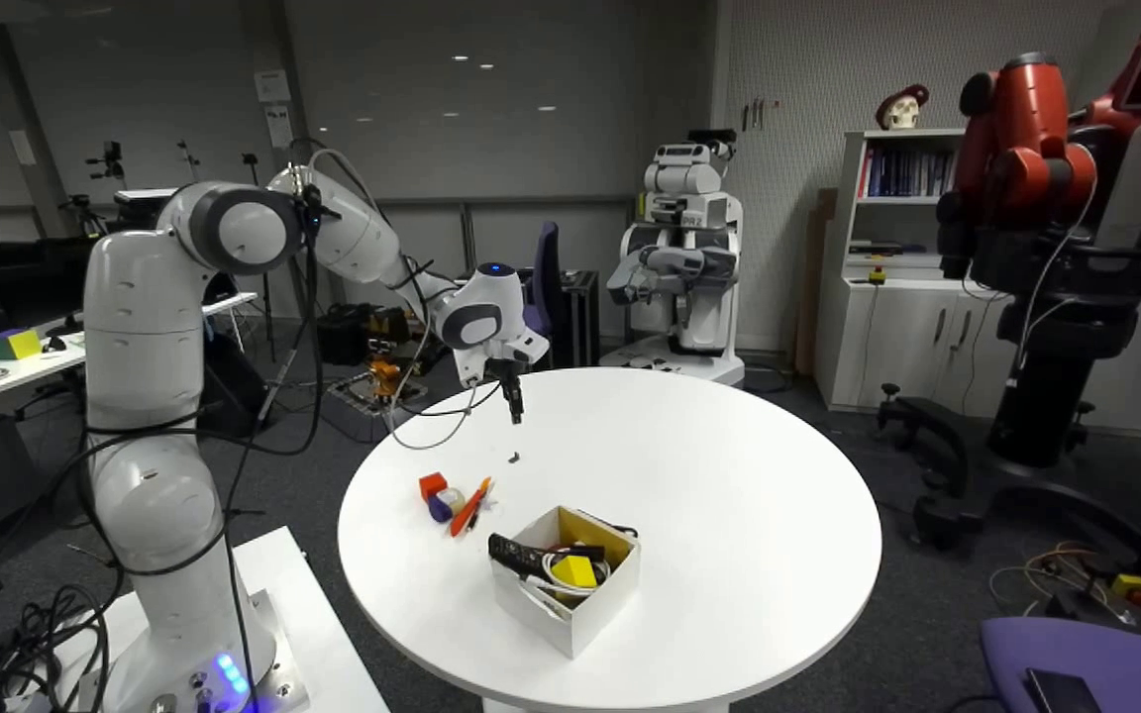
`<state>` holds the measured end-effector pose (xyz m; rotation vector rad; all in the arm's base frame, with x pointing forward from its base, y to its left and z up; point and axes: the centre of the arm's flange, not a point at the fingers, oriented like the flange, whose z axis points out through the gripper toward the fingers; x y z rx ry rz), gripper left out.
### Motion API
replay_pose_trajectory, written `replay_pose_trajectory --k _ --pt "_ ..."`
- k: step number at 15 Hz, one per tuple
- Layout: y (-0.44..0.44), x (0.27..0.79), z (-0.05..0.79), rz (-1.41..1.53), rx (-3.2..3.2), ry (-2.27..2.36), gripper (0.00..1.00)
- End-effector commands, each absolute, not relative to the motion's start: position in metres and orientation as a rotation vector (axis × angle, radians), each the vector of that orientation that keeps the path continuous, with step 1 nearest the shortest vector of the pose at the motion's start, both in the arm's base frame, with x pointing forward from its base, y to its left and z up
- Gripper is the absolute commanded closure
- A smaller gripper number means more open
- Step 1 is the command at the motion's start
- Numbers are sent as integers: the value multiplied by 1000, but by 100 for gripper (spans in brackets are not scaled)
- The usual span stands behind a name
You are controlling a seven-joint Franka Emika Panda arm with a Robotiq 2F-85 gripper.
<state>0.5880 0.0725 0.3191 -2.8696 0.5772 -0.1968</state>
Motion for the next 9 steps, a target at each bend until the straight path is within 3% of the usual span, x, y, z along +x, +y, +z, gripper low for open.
replay_pose_trajectory --k 1,9 --pt "110 612 277 -279 -2857 377 0" --pt "142 644 200 -278 -3023 138 0"
